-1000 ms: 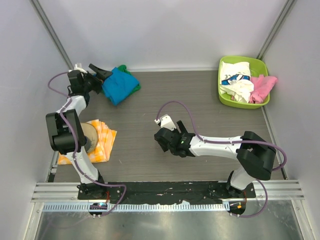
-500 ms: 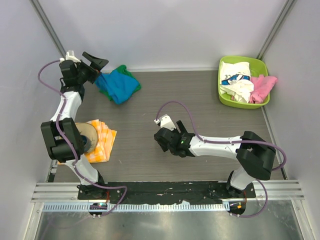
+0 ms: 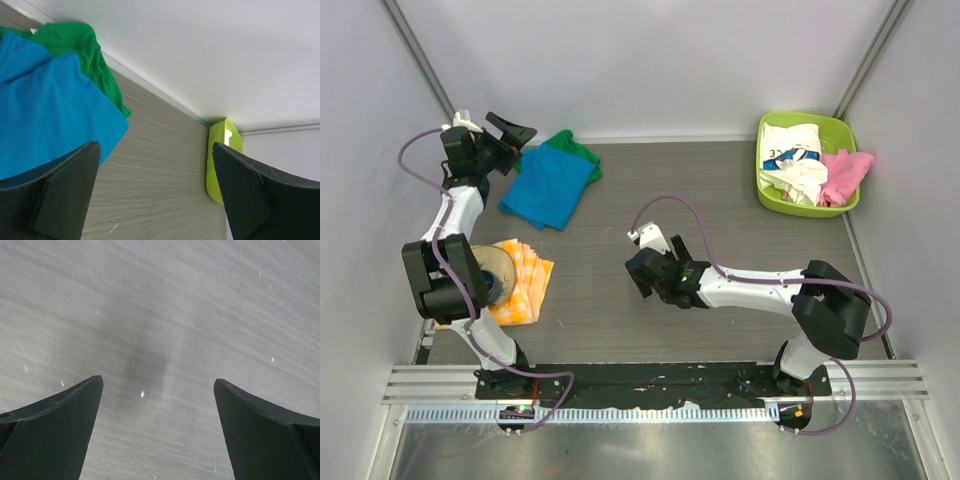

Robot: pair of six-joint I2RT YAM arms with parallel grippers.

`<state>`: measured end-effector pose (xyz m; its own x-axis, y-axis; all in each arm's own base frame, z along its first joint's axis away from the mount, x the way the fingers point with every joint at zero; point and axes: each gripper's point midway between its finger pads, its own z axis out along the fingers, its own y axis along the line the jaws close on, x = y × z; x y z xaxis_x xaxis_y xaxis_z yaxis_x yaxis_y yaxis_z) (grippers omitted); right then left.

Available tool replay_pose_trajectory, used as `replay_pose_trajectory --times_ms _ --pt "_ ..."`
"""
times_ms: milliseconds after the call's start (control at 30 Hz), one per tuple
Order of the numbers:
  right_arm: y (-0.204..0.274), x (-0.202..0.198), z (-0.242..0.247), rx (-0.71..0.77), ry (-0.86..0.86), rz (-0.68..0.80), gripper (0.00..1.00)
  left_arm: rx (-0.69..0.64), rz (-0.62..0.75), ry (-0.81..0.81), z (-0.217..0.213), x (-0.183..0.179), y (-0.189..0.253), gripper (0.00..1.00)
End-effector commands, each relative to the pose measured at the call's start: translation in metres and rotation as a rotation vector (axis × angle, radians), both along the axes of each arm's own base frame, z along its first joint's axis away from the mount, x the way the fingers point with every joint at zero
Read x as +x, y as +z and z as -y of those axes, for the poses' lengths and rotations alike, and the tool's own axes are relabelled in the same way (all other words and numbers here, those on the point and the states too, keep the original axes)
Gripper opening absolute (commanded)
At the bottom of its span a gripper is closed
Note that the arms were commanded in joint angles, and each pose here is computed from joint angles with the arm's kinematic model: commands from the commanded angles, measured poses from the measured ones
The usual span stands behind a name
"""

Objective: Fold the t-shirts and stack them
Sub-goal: Neatly place the folded tshirt to the corner

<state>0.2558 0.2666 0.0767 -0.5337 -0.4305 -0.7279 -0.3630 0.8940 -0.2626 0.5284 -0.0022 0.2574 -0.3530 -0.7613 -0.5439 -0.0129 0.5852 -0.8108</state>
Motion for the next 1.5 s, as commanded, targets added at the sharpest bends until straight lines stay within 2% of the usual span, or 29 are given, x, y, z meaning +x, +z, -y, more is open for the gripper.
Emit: replay_pose_trajectory --times_ms 0,33,67,100,133,167,200,233,267,333,400,567,633,700,733,800,833,967,1167,1233,1467 --pt "0.060 0.061 -0.049 0.234 0.004 0.086 1.00 -0.004 -0.025 -0.043 0.025 0.000 -0.016 0.98" --pt "0.066 0.068 -0.065 0.279 0.052 0.056 1.00 -0.001 -0.046 -0.024 0.030 -0.007 -0.024 0.98" --pt "0.105 0.088 -0.087 0.347 0.079 0.100 1.00 -0.012 -0.054 -0.016 0.033 -0.011 -0.027 0.98" --pt "0.112 0.110 -0.090 0.365 0.073 0.107 1.00 -0.015 -0.063 -0.008 0.037 -0.016 -0.028 0.98" --pt "0.099 0.123 -0.107 0.368 0.102 0.071 0.99 -0.007 -0.106 0.038 0.038 -0.020 -0.042 0.98" --pt "0.138 0.148 -0.122 0.428 0.102 0.117 1.00 -0.013 -0.107 0.047 0.041 -0.026 -0.038 0.98" --pt "0.145 0.168 -0.121 0.446 0.086 0.121 1.00 -0.036 -0.122 0.056 0.043 -0.029 -0.041 0.98" --pt "0.131 0.184 -0.129 0.443 0.083 0.096 1.00 -0.042 -0.144 0.055 0.048 -0.032 -0.048 0.98" --pt "0.160 0.198 -0.137 0.512 0.101 0.124 1.00 -0.040 -0.155 0.049 0.051 -0.031 -0.053 0.98" --pt "0.159 0.221 -0.133 0.571 0.070 0.101 1.00 -0.016 -0.170 0.041 0.057 -0.028 -0.061 0.98" --pt "0.173 0.226 -0.133 0.626 0.080 0.096 1.00 -0.013 -0.162 0.044 0.058 -0.019 -0.071 0.98" --pt "0.174 0.207 -0.111 0.629 0.082 0.130 1.00 -0.033 -0.100 0.092 0.051 0.020 -0.073 0.98" --pt "0.153 0.193 -0.102 0.615 0.076 0.095 1.00 -0.036 -0.078 0.104 0.048 0.042 -0.076 0.98" --pt "0.171 0.182 -0.096 0.659 0.097 0.127 1.00 -0.029 -0.086 0.113 0.046 0.056 -0.081 0.97" --pt "0.151 0.172 -0.091 0.649 0.096 0.093 1.00 -0.027 -0.084 0.117 0.045 0.069 -0.088 0.97" --pt "0.169 0.162 -0.087 0.702 0.111 0.127 1.00 -0.020 -0.078 0.122 0.043 0.082 -0.091 0.97" --pt "0.152 0.153 -0.083 0.689 0.114 0.098 1.00 -0.013 -0.068 0.129 0.041 0.095 -0.091 0.97" --pt "0.147 0.136 -0.073 0.689 0.116 0.100 1.00 0.028 -0.077 0.150 0.035 0.121 -0.101 0.96" --pt "0.132 0.127 -0.062 0.662 0.099 0.079 1.00 0.115 -0.167 0.146 0.042 0.132 -0.132 0.95" --pt "0.130 0.125 -0.062 0.658 0.099 0.072 1.00 0.162 -0.189 0.088 0.074 0.127 -0.143 0.95" --pt "0.130 0.110 -0.054 0.679 0.102 0.056 0.99 0.225 -0.308 -0.093 0.128 0.112 -0.202 0.94"
